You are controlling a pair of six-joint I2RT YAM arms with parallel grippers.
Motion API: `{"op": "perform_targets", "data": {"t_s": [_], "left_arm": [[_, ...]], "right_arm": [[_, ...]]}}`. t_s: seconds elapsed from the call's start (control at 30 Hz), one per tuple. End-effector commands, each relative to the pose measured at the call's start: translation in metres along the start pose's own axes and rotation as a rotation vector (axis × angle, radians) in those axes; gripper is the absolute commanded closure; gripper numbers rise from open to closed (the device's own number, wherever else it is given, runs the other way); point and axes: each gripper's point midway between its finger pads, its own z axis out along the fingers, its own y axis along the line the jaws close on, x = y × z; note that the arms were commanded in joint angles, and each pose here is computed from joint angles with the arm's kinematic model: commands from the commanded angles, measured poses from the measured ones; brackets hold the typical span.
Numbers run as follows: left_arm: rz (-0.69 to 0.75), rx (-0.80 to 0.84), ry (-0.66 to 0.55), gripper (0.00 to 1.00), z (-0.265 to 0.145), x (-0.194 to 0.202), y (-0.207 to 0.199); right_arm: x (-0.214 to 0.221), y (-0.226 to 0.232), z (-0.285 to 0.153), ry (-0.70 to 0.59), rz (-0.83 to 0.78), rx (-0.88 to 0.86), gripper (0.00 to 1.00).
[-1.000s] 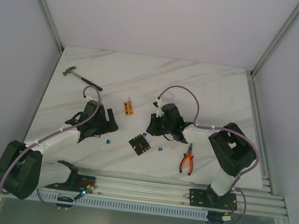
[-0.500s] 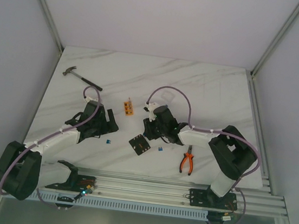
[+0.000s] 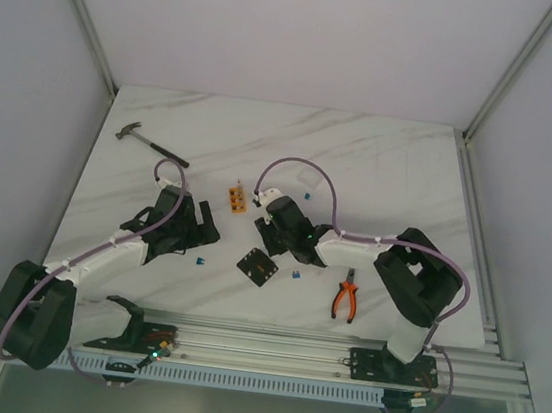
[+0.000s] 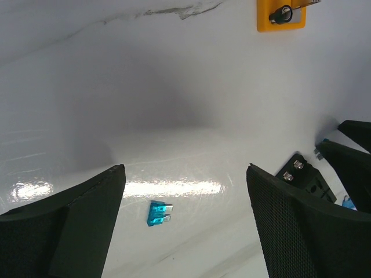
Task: Snap on the fuse box
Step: Adjust the fuse at the center of the board.
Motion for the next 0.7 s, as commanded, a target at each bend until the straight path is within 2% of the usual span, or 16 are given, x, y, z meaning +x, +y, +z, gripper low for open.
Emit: {"op": "perform_targets", "data": {"t_s": [0.0,0.1,0.2,0.43,0.6,0.67], "left_arm": [[-0.009,-0.003,-0.006,0.05,-0.002,-0.005,-0.005],[-0.009,0.006,-0.008,0.0,-0.002,-0.006,-0.007],[-0.011,0.017,-0.01,0.0,-0.002,-0.008,-0.011],[-0.005,0.044,-0.007,0.0,-0.002,-0.009,-0.02],[-0.004,0.053,-0.007,0.0,-0.001,-0.01,-0.024],[-0.003,0.057,-0.012,0.0,-0.001,-0.012,-0.026]], "right_arm": [[0.051,-0.035,-0.003,0.178,-0.027,0.168,0.58],[0.052,-0.048,-0.009,0.18,0.009,0.208,0.59],[0.046,-0.053,-0.015,0.164,0.038,0.214,0.59],[0.026,-0.035,-0.032,0.121,0.086,0.118,0.56],[0.024,-0.038,-0.047,0.178,0.214,0.202,0.55],[0.023,-0.032,-0.05,0.183,0.241,0.217,0.51]]}}
